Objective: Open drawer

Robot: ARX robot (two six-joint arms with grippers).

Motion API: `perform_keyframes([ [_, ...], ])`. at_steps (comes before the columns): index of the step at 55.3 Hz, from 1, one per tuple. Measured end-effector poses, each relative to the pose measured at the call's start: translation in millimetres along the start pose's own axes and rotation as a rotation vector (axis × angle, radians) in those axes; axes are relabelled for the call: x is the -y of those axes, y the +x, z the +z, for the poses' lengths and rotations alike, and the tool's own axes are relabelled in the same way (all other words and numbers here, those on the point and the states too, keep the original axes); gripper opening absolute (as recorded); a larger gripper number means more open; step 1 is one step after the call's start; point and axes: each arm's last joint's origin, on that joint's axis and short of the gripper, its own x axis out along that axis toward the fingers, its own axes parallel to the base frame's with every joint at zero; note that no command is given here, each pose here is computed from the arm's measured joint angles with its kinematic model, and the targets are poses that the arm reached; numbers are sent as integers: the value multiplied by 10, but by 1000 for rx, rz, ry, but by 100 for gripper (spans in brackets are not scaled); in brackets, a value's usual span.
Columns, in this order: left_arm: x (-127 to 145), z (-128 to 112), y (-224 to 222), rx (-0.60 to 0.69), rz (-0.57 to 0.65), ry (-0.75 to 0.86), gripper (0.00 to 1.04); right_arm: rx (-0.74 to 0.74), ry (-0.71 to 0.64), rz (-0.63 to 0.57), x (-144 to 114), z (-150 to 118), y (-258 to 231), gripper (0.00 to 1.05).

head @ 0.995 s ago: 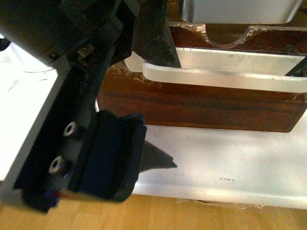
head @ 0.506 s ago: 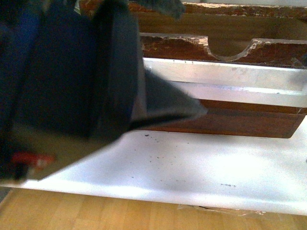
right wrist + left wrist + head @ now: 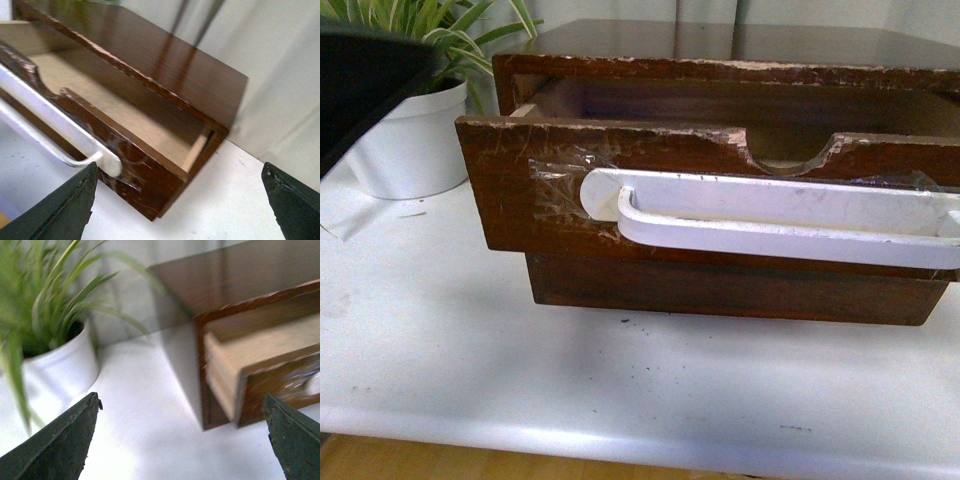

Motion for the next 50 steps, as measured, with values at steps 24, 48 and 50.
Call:
perform_keyframes([
  [24, 3, -469, -724, -95, 338, -369, 98, -18, 302, -120, -200, -495, -478, 96],
  [48, -93, -566, -820, 45, 220, -237, 42, -11, 361, -386, -332, -519, -432, 38],
  [50, -89, -576, -819, 45, 212, -233, 35, -12, 362, -385, -344, -524, -427, 32],
])
